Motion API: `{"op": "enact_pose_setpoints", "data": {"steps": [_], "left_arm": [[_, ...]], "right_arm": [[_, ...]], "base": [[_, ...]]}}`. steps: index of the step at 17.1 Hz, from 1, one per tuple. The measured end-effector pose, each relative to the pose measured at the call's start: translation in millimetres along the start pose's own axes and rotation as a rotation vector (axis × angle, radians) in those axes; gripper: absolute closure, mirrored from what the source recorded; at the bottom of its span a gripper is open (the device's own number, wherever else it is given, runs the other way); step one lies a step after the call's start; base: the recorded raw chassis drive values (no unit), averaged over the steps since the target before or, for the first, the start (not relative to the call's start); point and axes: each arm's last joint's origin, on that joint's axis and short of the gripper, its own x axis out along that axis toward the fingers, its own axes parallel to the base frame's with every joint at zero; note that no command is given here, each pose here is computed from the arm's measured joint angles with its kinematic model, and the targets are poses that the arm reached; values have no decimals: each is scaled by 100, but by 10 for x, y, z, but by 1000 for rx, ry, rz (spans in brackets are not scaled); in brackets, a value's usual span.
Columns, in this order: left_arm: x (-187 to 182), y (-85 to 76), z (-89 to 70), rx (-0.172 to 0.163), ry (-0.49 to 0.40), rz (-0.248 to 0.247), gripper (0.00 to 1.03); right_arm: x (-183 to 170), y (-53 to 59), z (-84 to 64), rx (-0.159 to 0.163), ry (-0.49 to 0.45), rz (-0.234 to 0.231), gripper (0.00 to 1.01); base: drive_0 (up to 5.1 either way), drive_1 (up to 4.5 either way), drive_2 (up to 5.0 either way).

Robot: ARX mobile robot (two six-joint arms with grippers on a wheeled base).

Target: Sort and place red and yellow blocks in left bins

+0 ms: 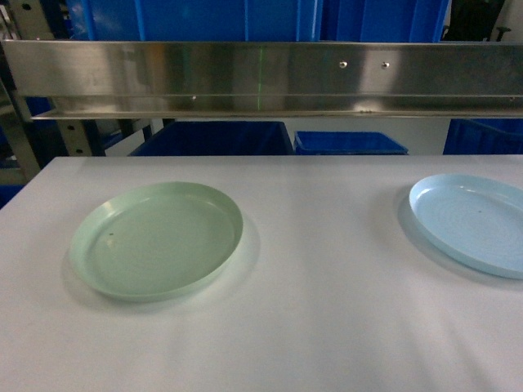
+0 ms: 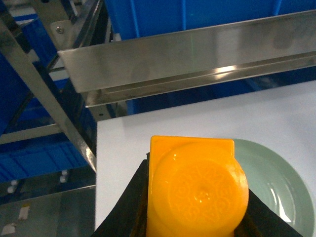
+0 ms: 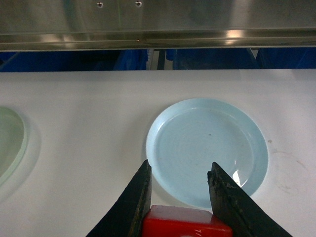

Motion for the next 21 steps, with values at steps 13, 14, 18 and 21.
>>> {"op": "enact_pose_setpoints", "data": {"steps": [13, 14, 18, 21], "left_arm": [[-1, 1, 0, 0, 0, 2, 76], [-1, 2, 0, 0, 0, 2, 76], [-1, 14, 0, -2, 0, 11, 76], [-1, 13, 1, -1, -2, 10, 76]], "right_arm": [[0, -1, -1, 0, 1, 0, 73], [0, -1, 0, 0, 0, 0, 73], [0, 1, 1, 0, -1, 3, 73], [0, -2, -1, 0, 1, 1, 73]], "base": [[-494, 247, 247], [-500, 241, 241], [-499, 242, 242], [-497, 244, 244]]}}
